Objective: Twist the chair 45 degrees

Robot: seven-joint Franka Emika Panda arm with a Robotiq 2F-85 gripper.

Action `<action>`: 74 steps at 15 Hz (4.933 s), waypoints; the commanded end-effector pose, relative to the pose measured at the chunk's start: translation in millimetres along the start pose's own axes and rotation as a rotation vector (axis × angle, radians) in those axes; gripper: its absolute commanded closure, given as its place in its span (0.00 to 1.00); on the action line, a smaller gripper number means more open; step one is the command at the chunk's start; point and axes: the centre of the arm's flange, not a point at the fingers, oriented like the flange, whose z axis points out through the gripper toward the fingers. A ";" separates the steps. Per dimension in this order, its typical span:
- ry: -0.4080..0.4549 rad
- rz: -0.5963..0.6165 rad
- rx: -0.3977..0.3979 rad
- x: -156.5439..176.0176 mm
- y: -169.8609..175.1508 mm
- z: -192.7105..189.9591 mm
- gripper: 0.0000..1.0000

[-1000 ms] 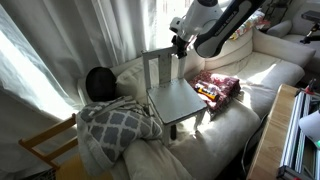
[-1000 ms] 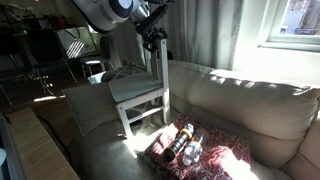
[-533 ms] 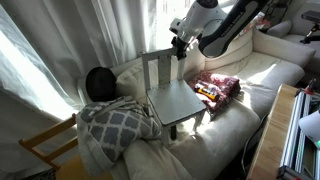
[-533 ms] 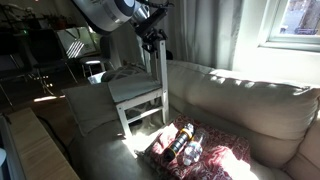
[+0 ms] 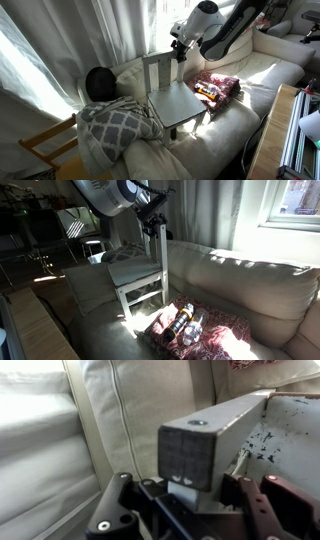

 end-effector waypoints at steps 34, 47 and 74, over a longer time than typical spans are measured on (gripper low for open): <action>-0.473 0.735 -0.215 -29.1 57.1 -161.9 0.98; -0.587 1.018 -0.102 10.1 7.6 -151.6 0.98; -0.666 1.120 -0.080 11.1 -40.1 -49.2 0.29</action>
